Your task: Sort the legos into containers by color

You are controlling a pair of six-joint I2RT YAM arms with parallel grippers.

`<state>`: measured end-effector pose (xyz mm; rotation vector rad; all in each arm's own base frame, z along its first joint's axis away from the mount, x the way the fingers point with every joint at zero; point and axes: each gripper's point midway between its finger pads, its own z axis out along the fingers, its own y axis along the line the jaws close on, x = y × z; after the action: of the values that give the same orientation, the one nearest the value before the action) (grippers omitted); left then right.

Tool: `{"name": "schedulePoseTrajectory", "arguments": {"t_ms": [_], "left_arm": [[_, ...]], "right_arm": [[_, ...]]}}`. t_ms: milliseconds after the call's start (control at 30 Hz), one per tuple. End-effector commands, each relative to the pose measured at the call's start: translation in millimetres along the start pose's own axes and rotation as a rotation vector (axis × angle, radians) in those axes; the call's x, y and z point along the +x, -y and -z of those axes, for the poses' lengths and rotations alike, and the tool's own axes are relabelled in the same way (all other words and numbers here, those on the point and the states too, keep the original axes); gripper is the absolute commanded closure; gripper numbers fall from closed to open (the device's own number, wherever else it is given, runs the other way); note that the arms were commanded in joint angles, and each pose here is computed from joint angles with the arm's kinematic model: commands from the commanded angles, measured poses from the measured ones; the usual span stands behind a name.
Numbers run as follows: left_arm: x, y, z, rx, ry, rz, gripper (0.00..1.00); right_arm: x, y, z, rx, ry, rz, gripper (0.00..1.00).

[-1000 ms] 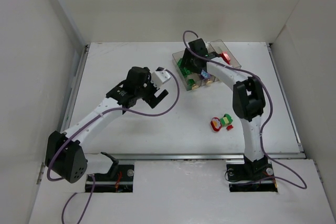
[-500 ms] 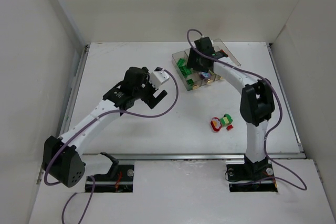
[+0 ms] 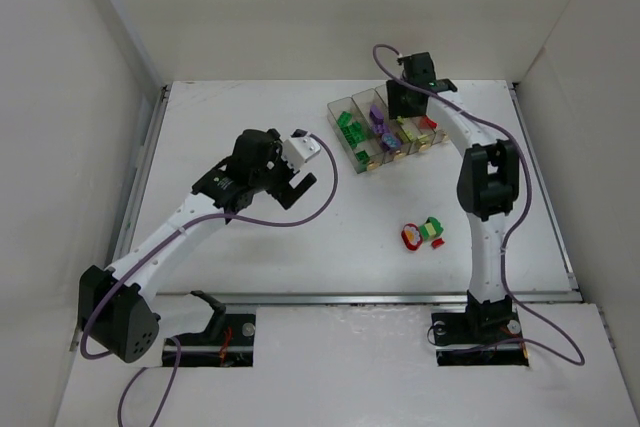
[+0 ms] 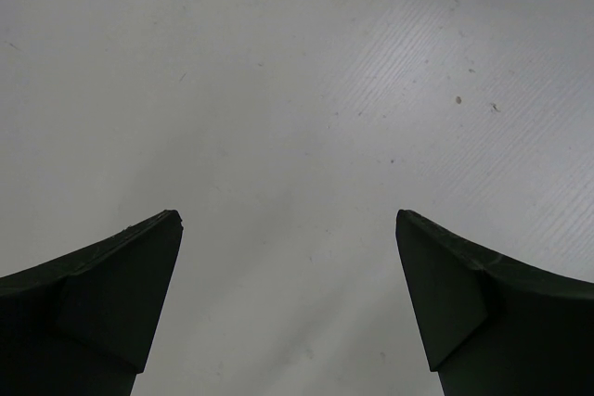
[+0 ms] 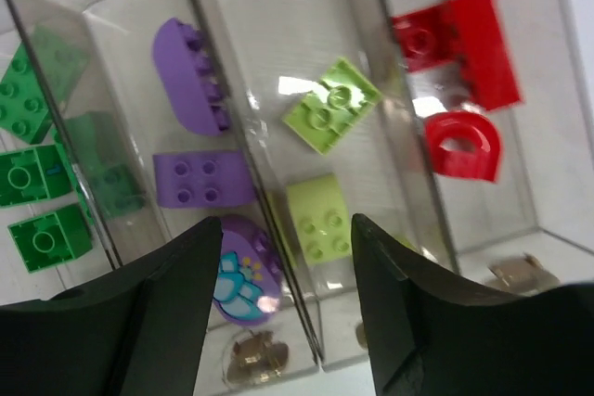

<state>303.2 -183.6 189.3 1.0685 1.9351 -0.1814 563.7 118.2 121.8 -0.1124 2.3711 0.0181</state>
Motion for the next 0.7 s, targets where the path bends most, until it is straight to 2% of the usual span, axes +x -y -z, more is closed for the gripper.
{"name": "schedulePoseTrajectory", "arguments": {"t_ms": [0,100,267,467,500,600,633,667], "left_arm": [[-4,-4,9,-0.025,0.02,-0.007,0.0],[-2,-5,7,-0.03,0.008,-0.006,0.0],[-3,-6,5,-0.03,0.008,-0.006,0.0],[-1,-6,3,-0.026,-0.001,-0.005,0.0],[-1,-6,3,-0.026,-0.001,-0.005,0.0],[-1,-6,3,-0.026,-0.001,-0.005,0.0],[-1,-6,3,-0.026,-0.001,-0.005,0.0],[-1,-6,3,-0.026,-0.001,-0.005,0.0]], "right_arm": [[5,-19,-9,-0.072,-0.033,0.104,0.39],[9,-22,-12,-0.087,-0.038,0.104,0.4],[15,-14,-18,-0.042,-0.048,0.095,0.61],[25,-13,-23,-0.029,-0.068,0.076,0.7],[28,-13,-24,-0.028,-0.077,0.068,0.78],[36,-12,-27,-0.015,-0.09,0.037,0.9],[40,-12,-28,-0.013,-0.1,0.029,1.0],[46,-10,-27,0.002,-0.111,0.017,1.0]]}}
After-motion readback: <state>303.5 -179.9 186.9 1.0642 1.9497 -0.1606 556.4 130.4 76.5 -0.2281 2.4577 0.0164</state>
